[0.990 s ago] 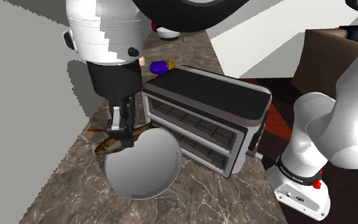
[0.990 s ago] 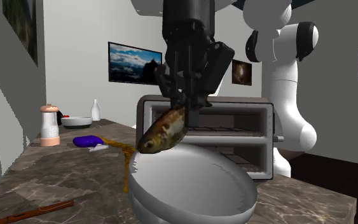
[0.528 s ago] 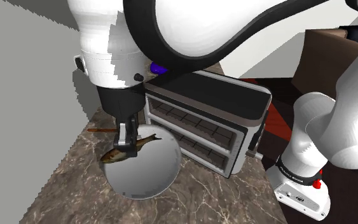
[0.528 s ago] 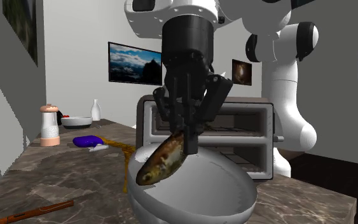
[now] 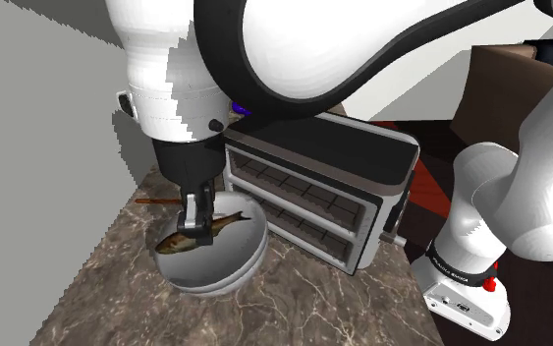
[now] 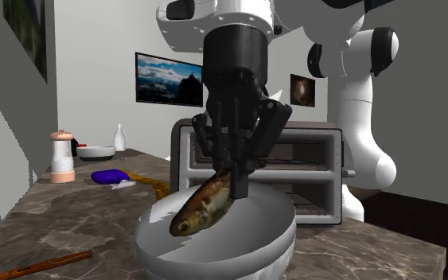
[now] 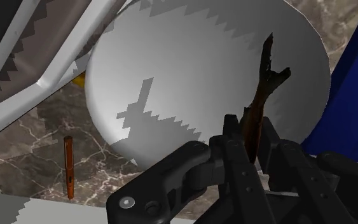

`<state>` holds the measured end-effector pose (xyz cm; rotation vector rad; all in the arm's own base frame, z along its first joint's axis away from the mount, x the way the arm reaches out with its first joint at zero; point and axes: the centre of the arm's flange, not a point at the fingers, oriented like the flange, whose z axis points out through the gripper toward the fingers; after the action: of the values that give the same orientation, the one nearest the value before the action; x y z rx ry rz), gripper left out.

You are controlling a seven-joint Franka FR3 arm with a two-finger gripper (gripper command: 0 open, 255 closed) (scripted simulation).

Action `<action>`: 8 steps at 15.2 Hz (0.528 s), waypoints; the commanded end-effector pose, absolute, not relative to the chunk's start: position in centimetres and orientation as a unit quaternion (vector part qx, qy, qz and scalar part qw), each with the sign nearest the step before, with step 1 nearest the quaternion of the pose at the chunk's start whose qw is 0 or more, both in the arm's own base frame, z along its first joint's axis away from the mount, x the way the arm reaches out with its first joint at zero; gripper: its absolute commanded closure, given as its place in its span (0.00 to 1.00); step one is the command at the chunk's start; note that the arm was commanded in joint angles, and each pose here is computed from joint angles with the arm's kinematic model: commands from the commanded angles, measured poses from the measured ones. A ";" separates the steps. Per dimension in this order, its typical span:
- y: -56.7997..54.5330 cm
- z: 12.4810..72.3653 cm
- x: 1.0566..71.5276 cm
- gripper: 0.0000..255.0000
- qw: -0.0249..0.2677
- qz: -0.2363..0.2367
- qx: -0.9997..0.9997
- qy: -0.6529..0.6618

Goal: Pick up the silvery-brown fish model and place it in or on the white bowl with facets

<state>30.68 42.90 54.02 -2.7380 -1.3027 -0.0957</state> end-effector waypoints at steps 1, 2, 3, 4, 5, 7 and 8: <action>42.9 54.0 30.7 0.00 0.054 -0.031 -0.901 -0.429; 42.9 54.0 30.7 0.00 0.054 -0.031 -0.901 -0.429; 42.9 54.0 30.7 0.00 0.054 -0.031 -0.901 -0.429; 42.9 54.0 30.7 0.00 0.054 -0.031 -0.901 -0.429; 42.9 54.0 30.7 0.00 0.054 -0.031 -0.901 -0.429; 42.7 55.3 30.7 0.00 0.054 -0.031 -0.901 -0.429; 42.6 56.6 30.7 0.00 0.054 -0.031 -0.901 -0.429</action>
<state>30.69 42.78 55.64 -2.7379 -1.3023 -0.0965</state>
